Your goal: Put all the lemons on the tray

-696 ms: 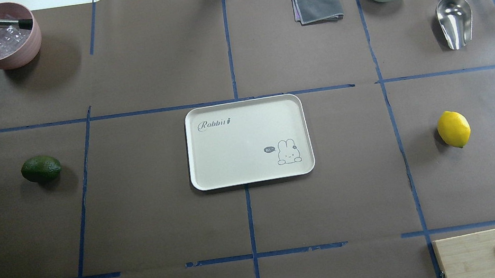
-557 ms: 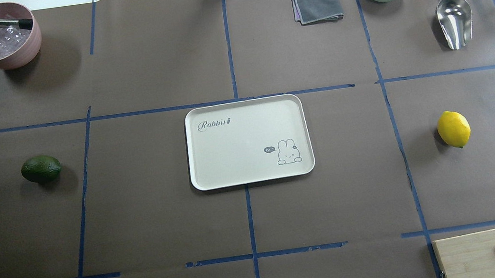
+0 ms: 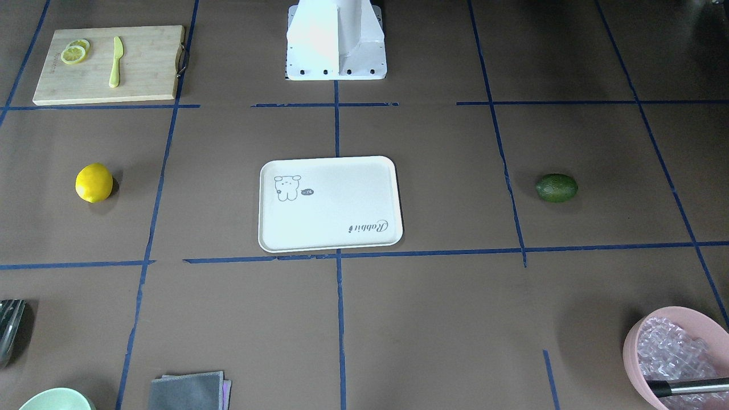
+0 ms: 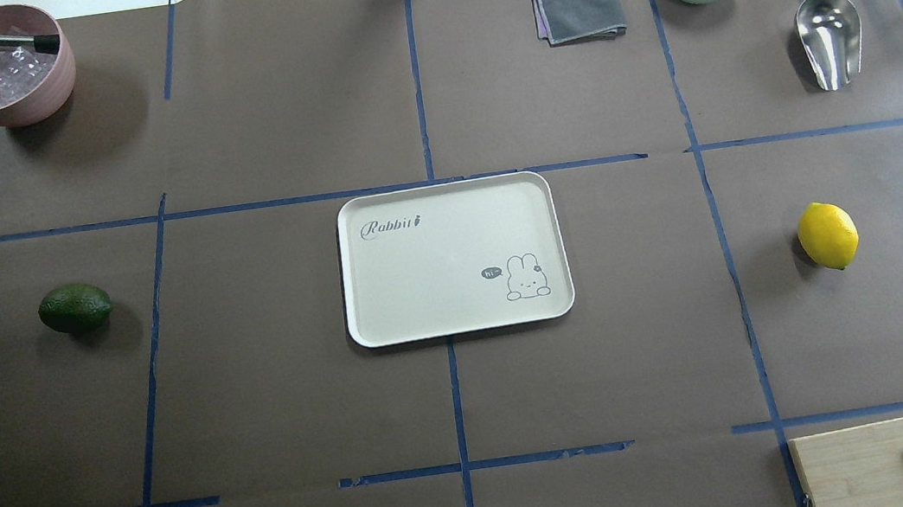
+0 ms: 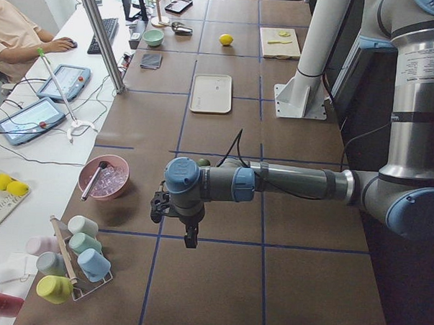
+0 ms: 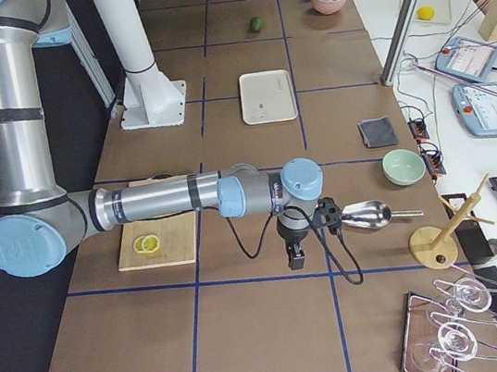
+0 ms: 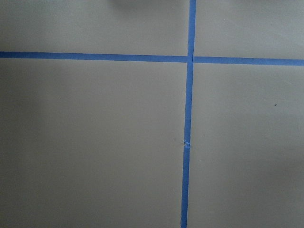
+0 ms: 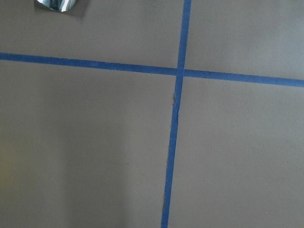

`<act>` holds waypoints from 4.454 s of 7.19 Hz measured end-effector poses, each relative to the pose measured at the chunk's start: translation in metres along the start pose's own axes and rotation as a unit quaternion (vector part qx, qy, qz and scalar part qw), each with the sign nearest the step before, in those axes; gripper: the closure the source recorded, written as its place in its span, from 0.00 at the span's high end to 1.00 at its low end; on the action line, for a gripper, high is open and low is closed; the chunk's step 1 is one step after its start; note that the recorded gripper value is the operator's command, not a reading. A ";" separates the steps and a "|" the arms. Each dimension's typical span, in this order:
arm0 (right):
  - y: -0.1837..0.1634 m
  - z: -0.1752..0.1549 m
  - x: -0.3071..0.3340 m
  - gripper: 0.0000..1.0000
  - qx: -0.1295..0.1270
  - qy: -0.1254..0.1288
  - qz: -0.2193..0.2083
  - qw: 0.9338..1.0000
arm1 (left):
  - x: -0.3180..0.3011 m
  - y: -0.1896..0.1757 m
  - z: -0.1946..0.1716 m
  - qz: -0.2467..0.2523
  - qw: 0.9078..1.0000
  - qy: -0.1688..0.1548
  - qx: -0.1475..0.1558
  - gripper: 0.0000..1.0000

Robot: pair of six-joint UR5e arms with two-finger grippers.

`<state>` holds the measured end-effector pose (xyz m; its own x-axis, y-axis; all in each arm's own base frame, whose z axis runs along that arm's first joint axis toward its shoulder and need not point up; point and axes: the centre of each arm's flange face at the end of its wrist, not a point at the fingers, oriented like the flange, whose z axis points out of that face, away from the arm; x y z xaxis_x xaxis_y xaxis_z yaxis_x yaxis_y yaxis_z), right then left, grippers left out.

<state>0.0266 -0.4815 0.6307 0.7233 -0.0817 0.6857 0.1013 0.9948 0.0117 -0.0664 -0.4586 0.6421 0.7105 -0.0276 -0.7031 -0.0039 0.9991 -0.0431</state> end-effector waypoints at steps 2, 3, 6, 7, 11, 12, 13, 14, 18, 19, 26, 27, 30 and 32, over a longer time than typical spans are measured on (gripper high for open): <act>0.000 -0.001 -0.001 1.00 0.001 -0.001 -0.001 1.000 | 0.002 -0.001 -0.002 0.002 1.000 0.000 0.002 1.00; -0.001 -0.002 -0.002 1.00 0.002 -0.002 -0.002 1.000 | 0.003 0.000 -0.003 0.001 1.000 0.000 0.002 1.00; -0.002 -0.003 -0.003 1.00 0.003 -0.002 -0.003 1.000 | 0.002 0.001 -0.002 0.001 1.000 0.000 0.001 1.00; -0.002 -0.003 -0.003 1.00 0.003 -0.001 -0.003 1.000 | 0.003 0.001 -0.002 0.001 1.000 0.001 0.002 1.00; -0.001 -0.002 -0.003 1.00 0.003 -0.001 -0.004 1.000 | 0.004 0.000 -0.004 0.002 1.000 0.001 0.006 1.00; -0.003 -0.002 -0.003 1.00 0.007 -0.001 -0.008 1.000 | 0.002 0.002 -0.002 0.001 1.000 0.001 0.004 1.00; -0.004 -0.003 -0.005 1.00 0.013 -0.002 -0.014 1.000 | 0.000 0.004 0.000 -0.001 1.000 0.002 0.002 1.00; -0.004 -0.003 -0.007 1.00 0.017 -0.007 -0.018 1.000 | 0.000 0.006 0.002 -0.002 1.000 0.002 0.001 1.00; -0.010 -0.001 -0.048 0.99 0.016 -0.025 -0.023 0.999 | 0.001 0.008 0.003 0.001 1.000 0.012 0.000 1.00; -0.012 -0.003 -0.082 0.99 0.018 -0.027 -0.014 0.999 | 0.002 0.008 0.004 0.001 1.000 0.019 0.000 1.00; 0.006 0.081 -0.266 0.99 0.047 -0.030 -0.003 0.998 | 0.004 0.008 0.003 0.003 1.000 0.025 0.001 1.00; 0.010 0.093 -0.277 0.99 0.048 -0.018 -0.016 0.999 | 0.004 0.008 0.003 0.003 1.000 0.025 0.001 1.00; 0.015 0.116 -0.276 0.99 0.038 0.004 -0.024 0.999 | 0.004 0.008 0.003 0.003 1.000 0.025 0.001 1.00; 0.016 0.131 -0.273 0.99 0.026 0.010 -0.024 0.999 | 0.004 0.008 0.003 0.004 1.000 0.025 0.001 1.00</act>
<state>-0.2587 -0.4350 0.5385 0.7319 -0.1300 0.6689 0.1009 0.9915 0.0824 -0.0614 -0.4510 0.6407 0.6748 -0.0217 -0.7377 -0.0076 0.9993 -0.0363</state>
